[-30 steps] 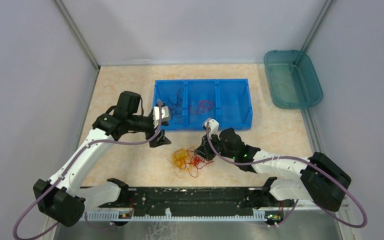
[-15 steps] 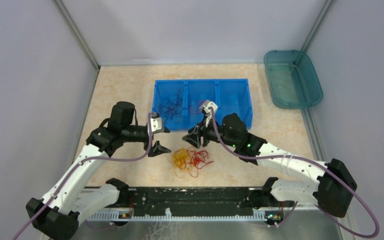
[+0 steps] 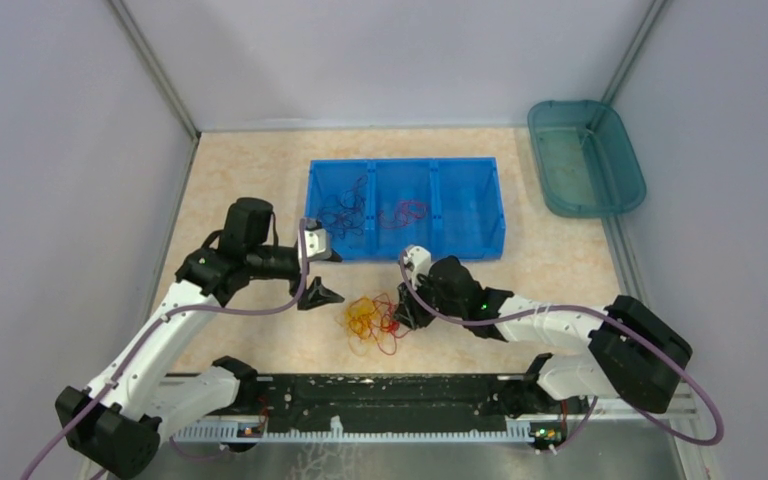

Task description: Untangle the cables

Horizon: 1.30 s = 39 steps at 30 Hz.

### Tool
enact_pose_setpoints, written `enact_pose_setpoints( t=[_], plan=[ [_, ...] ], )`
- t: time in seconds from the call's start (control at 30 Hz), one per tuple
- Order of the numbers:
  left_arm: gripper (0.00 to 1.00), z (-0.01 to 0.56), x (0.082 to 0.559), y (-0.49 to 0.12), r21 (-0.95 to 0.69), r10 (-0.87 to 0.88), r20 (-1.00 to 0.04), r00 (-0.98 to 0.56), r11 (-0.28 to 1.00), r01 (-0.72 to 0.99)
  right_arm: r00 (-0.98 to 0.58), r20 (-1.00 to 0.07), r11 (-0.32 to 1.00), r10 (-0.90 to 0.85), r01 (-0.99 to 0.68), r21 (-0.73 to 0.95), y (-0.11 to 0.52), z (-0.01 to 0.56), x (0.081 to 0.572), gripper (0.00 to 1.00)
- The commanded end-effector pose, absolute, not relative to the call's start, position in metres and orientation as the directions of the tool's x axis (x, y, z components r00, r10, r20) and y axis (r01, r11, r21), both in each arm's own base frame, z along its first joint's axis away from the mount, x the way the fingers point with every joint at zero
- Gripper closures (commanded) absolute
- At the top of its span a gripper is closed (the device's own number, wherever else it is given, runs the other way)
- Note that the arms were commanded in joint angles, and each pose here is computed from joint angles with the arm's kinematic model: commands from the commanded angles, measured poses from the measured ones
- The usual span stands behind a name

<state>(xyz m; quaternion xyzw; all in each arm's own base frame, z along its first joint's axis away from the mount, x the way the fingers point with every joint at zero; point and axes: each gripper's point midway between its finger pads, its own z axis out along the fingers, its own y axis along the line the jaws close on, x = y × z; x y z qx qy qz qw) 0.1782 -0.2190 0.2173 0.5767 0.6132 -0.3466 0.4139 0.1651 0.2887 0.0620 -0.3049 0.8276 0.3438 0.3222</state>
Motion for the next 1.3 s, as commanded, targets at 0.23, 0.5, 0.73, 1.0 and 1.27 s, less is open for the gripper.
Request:
enact_pose_setpoints(
  t=[0.23,0.5,0.73,1.0,1.27],
  plan=[
    [0.12,0.224,0.169,-0.222,0.062,0.390,-0.920,0.039,0.046,0.997,-0.489,-0.865,0.547,-0.111,-0.757,0.358,0.305,0.121,0.189,1.00],
    [0.12,0.226,0.165,-0.226,0.079,0.356,-0.933,0.061,0.039,0.996,-0.419,-0.908,0.387,-0.015,-0.840,0.381,0.320,0.198,0.172,1.00],
    [0.14,0.237,0.162,-0.236,0.084,0.305,-0.950,0.066,0.046,0.995,-0.374,-0.921,0.217,0.108,-0.895,0.389,0.328,0.267,0.151,1.00],
    [0.26,0.248,0.154,-0.247,0.101,0.269,-0.958,0.100,-0.009,0.995,-0.389,-0.915,0.121,0.108,-0.908,0.401,0.336,0.284,0.139,1.00],
    [0.41,0.241,0.143,-0.261,0.037,0.272,-0.961,0.050,-0.052,0.998,-0.396,-0.896,0.024,0.201,-0.912,0.409,0.343,0.316,0.134,1.00]
  ],
)
